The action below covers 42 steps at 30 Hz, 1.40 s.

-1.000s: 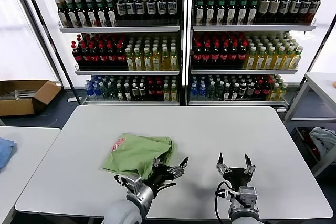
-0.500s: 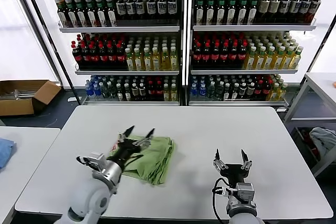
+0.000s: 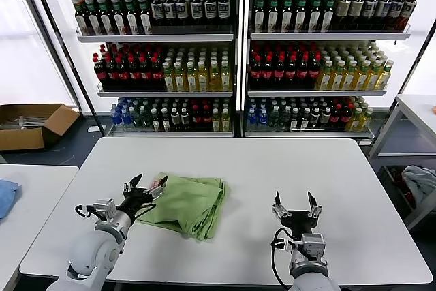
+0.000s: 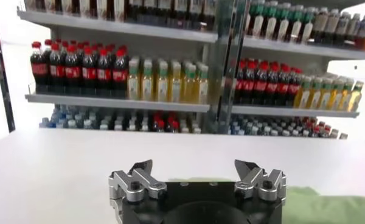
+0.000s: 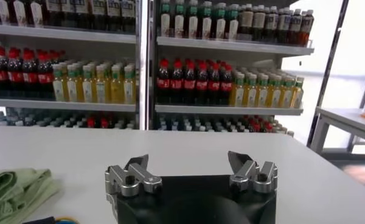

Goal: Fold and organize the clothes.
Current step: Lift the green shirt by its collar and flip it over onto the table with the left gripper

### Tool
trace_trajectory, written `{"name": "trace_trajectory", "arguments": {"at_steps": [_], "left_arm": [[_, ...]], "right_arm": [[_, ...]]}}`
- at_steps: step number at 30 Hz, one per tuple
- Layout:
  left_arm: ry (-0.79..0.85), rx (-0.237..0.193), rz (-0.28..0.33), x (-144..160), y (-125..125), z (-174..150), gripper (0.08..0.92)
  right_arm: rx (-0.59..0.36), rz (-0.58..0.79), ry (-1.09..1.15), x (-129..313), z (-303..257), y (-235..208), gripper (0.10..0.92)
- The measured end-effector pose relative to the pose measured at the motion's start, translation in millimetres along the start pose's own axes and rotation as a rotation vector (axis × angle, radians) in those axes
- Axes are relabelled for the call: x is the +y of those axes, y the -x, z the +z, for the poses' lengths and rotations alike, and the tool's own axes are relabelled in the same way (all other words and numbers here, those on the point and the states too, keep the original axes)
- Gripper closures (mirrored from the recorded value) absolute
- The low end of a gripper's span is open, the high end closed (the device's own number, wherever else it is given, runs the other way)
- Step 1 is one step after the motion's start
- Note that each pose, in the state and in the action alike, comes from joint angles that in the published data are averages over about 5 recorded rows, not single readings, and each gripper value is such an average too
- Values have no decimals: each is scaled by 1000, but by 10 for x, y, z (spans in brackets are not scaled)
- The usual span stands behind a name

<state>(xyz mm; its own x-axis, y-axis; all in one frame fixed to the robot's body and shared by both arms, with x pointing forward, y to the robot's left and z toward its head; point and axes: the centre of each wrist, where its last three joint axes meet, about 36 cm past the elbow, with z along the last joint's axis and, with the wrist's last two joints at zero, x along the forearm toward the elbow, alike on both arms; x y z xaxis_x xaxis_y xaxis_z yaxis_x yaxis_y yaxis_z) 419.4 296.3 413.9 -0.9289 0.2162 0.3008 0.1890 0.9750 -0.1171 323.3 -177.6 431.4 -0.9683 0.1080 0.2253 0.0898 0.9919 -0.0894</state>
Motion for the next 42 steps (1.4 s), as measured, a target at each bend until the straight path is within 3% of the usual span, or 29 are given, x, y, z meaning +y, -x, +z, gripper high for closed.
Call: {"name": "trace_trajectory", "arguments": {"at_steps": [12,24,42], "left_arm": [[-29,97,6,248,136,129,177],[-47,160,4,358,180,262,197],[-64,187,28,369,158,395,701]], "right_arm": [[3,-3,5,10,14,-16,200],[6,-6,6,5,35,-53,200],[-4,-16,-4,-37,30,-31,200]]}}
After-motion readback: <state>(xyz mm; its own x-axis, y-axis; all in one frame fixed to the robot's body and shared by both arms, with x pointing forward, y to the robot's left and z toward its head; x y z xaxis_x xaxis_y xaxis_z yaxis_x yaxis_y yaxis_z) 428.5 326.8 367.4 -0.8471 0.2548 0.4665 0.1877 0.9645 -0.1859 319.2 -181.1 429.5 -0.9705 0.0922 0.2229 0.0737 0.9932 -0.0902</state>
